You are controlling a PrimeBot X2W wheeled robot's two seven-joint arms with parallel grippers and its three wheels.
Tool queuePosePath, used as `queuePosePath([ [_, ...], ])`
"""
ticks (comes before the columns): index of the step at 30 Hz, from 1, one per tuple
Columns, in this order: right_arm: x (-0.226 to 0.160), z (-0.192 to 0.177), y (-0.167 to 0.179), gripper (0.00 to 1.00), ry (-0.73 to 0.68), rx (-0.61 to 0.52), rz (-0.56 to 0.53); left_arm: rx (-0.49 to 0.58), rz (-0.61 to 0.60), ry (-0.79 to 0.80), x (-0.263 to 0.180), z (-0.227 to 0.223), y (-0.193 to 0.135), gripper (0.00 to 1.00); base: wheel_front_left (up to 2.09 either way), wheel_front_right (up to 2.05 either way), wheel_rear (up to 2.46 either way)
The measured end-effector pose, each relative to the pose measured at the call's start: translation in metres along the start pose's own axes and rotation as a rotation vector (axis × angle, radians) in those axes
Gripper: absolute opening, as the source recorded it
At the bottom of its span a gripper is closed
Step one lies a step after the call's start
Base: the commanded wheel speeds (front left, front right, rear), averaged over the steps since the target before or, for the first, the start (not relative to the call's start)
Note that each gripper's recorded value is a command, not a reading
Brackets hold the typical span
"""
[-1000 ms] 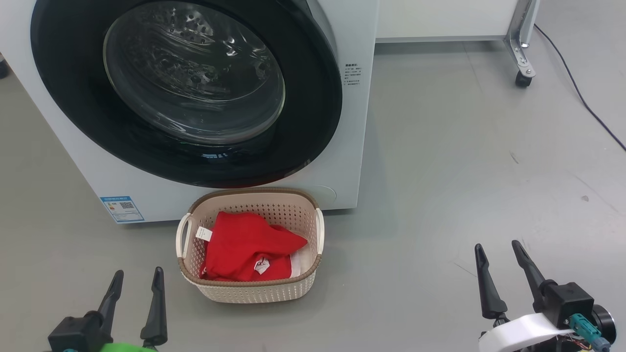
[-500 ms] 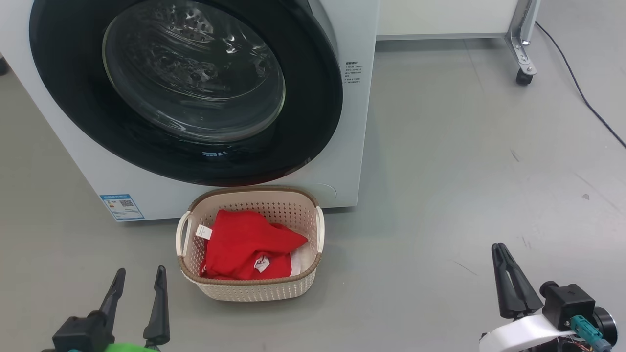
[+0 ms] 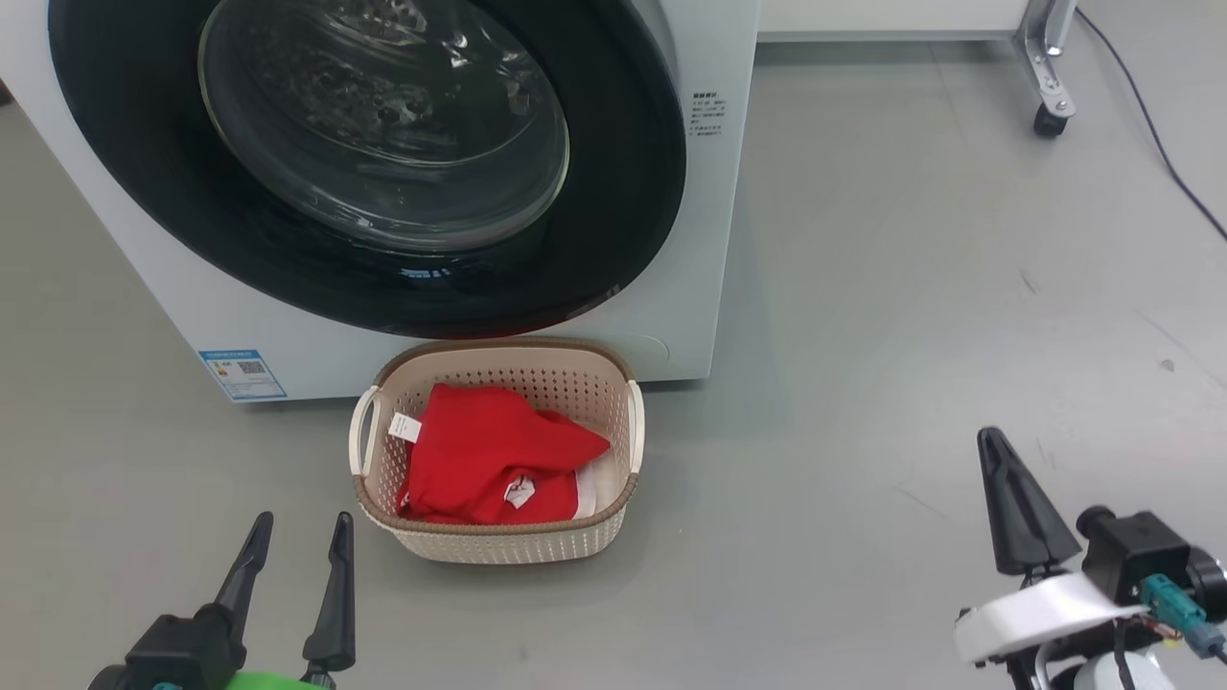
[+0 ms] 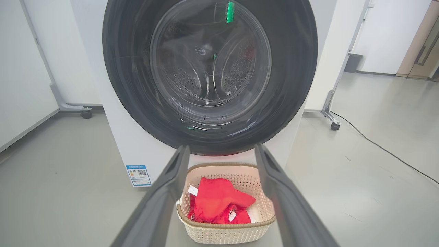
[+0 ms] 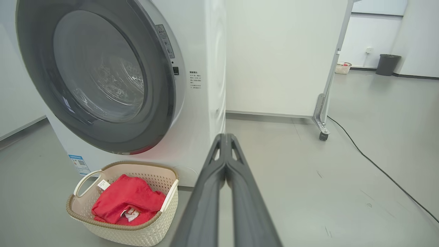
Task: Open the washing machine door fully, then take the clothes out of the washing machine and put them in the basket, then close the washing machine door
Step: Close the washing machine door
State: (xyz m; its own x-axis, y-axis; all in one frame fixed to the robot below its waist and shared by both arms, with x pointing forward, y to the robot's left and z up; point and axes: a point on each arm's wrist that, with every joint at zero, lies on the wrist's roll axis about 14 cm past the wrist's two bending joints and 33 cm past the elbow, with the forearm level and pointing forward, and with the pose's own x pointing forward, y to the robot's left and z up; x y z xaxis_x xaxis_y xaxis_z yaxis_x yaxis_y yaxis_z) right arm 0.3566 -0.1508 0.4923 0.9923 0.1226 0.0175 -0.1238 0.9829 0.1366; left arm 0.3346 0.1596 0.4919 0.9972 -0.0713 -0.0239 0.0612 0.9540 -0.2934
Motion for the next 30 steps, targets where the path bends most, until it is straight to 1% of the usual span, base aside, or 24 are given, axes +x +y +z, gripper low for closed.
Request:
queuePosePath([
  [6,0.026,0.012,0.012,0.0,-0.027,-0.016,0.074,0.009,-0.006,0.004,0.006,-0.002,-0.003,1.0,0.0,0.0,0.0],
  [12,0.063,0.027,0.03,0.0,-0.064,-0.037,0.167,0.002,-0.01,-0.004,0.019,0.0,-0.007,1.0,0.0,0.0,0.0],
  [18,0.104,0.046,0.06,0.0,-0.112,-0.043,0.272,0.0,-0.004,-0.013,0.032,0.001,-0.006,1.0,0.0,0.0,0.0],
  [24,0.14,0.05,0.095,0.0,-0.111,-0.051,0.385,-0.01,0.005,-0.016,0.043,-0.001,-0.005,1.0,0.0,0.0,0.0],
  [25,0.152,0.052,0.106,0.0,-0.115,-0.053,0.418,-0.005,0.017,-0.015,0.045,-0.001,-0.001,1.0,0.0,0.0,0.0],
  [30,0.18,0.054,0.135,0.0,-0.109,-0.052,0.496,0.005,0.035,-0.014,0.051,-0.004,0.006,1.0,0.0,0.0,0.0],
])
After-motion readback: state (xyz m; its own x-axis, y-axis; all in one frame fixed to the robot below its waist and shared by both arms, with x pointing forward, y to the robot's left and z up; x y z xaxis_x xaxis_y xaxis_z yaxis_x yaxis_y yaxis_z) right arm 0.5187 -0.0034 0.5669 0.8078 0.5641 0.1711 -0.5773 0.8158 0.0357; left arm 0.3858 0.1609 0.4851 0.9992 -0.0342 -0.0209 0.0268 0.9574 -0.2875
